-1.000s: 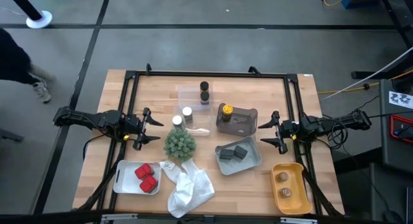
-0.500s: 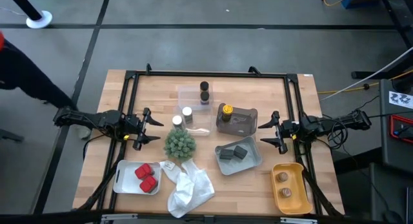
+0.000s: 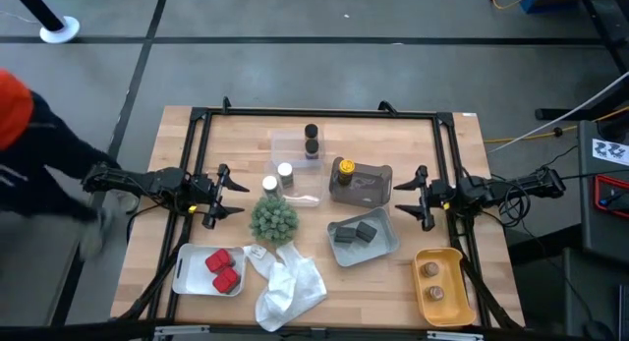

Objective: Sort spices by type
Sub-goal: Return to Home Position

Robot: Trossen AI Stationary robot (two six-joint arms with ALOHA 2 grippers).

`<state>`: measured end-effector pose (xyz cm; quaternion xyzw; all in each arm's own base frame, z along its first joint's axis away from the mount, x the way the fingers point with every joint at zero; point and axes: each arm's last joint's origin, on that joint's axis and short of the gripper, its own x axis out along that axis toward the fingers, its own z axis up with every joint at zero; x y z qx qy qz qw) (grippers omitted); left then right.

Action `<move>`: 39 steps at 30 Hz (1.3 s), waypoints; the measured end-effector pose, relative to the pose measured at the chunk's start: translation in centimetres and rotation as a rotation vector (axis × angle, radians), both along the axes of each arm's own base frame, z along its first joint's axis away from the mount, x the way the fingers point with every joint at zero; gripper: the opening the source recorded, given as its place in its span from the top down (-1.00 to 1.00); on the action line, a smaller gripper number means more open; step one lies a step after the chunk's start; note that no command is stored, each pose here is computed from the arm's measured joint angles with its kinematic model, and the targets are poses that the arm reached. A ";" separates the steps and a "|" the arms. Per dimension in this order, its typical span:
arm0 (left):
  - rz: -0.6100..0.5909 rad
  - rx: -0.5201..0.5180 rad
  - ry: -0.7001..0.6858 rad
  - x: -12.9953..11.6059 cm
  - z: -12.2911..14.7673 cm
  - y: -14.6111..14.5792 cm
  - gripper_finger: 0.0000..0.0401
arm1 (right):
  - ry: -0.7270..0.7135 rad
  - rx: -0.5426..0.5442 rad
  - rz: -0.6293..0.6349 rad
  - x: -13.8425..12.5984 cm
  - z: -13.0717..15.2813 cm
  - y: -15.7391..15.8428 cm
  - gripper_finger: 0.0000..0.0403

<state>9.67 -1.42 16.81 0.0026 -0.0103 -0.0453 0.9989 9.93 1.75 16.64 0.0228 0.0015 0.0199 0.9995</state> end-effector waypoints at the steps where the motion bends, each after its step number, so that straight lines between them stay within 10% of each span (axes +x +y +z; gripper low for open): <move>1: 0.000 0.000 0.000 0.0 0.0 0.0 -0.26 | -0.002 0.000 -0.023 0.0 0.0 -0.1 -0.29; 39: 0.000 0.000 0.001 0.0 0.0 0.0 -0.26 | 0.006 -0.051 -0.408 0.0 0.0 -3.3 -0.29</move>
